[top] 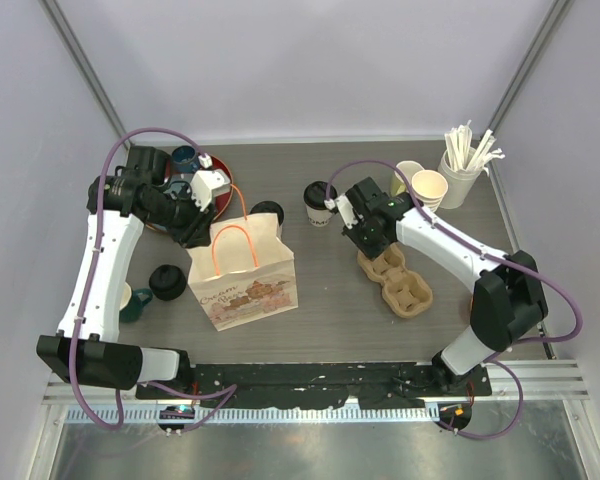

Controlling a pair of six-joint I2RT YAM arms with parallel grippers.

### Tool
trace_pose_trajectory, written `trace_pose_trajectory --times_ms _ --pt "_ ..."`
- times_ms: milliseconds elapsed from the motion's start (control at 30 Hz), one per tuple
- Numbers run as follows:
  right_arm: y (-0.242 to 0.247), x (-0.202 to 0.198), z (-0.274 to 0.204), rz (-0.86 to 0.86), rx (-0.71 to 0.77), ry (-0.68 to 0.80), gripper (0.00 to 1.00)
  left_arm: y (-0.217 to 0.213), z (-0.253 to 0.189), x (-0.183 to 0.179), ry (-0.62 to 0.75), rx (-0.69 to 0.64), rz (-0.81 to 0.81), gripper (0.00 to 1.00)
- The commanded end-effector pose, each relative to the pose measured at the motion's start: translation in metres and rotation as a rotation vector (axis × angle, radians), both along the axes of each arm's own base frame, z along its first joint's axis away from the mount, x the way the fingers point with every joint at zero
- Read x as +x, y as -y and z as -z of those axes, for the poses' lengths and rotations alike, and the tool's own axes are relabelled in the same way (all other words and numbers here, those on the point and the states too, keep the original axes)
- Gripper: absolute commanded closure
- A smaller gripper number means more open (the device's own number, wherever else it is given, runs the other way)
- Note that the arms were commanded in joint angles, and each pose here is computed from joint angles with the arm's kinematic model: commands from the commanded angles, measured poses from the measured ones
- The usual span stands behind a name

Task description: Pack the takeout coffee

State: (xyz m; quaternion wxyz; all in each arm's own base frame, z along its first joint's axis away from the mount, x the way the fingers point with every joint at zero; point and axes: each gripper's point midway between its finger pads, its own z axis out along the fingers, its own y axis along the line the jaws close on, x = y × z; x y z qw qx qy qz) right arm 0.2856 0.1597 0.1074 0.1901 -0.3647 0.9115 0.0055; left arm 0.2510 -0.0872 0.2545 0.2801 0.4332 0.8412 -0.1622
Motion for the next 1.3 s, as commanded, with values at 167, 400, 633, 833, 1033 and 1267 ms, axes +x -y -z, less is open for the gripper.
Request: trace_pose_trajectory --times_ms 167,400,633,833,1033,1267 --pt "-0.009 0.008 -0.001 0.023 0.063 0.053 0.47 -0.003 -0.006 -0.036 -0.082 0.008 -0.007 0.62" --pt "-0.008 0.009 0.022 0.023 0.020 -0.009 0.53 -0.003 -0.006 -0.038 -0.083 0.006 -0.004 0.62" --pt "-0.007 0.007 0.028 0.029 0.040 -0.036 0.68 -0.004 -0.005 -0.037 -0.083 0.011 -0.004 0.62" --pt "-0.005 0.006 0.026 0.039 0.042 -0.033 0.88 -0.004 -0.006 -0.037 -0.080 0.009 -0.004 0.62" --pt "-0.010 0.003 0.016 0.026 0.081 -0.036 0.99 -0.003 -0.007 -0.037 -0.079 0.007 -0.003 0.62" --pt "-0.009 0.005 -0.004 0.057 0.117 0.020 0.99 -0.003 -0.006 -0.037 -0.082 0.006 -0.002 0.62"
